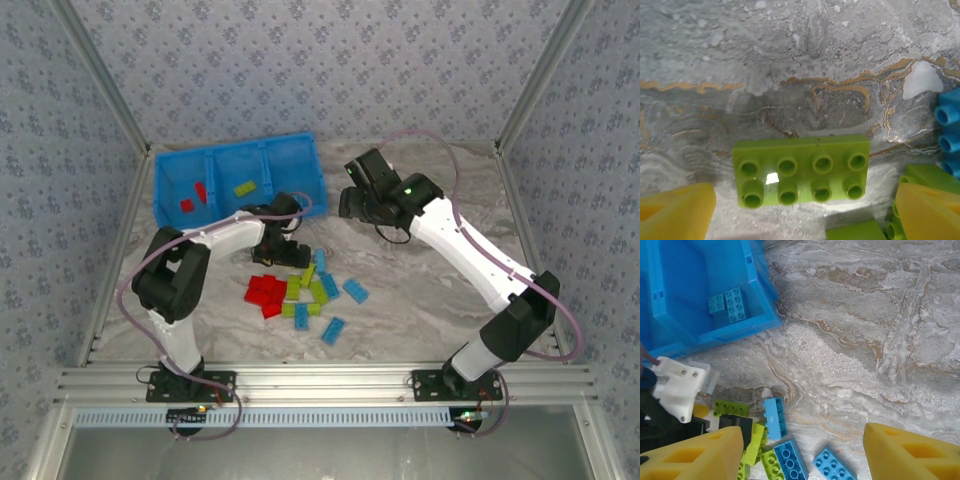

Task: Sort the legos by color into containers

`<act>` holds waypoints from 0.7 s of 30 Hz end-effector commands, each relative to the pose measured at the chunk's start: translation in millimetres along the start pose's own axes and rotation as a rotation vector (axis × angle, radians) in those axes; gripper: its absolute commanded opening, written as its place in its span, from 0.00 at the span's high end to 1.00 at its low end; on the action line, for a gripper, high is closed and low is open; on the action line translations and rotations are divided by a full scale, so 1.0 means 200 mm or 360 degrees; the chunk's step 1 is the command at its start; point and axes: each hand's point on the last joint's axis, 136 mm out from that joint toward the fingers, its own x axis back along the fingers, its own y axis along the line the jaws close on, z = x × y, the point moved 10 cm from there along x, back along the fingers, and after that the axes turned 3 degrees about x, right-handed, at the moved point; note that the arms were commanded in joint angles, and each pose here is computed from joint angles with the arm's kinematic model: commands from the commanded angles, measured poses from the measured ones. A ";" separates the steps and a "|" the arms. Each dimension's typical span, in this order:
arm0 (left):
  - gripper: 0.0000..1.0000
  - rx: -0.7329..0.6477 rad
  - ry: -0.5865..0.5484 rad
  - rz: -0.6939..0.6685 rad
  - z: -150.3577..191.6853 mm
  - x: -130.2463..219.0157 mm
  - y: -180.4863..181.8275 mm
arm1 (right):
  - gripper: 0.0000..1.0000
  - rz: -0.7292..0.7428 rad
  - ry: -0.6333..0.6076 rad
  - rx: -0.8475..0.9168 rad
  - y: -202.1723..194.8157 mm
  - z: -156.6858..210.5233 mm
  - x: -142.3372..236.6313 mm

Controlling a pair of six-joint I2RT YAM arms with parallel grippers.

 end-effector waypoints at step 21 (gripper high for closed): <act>0.42 0.0034 -0.0014 -0.0108 -0.06 0.15 0.15 | 0.28 -0.0262 0.0239 0.0019 0.09 0.11 0.13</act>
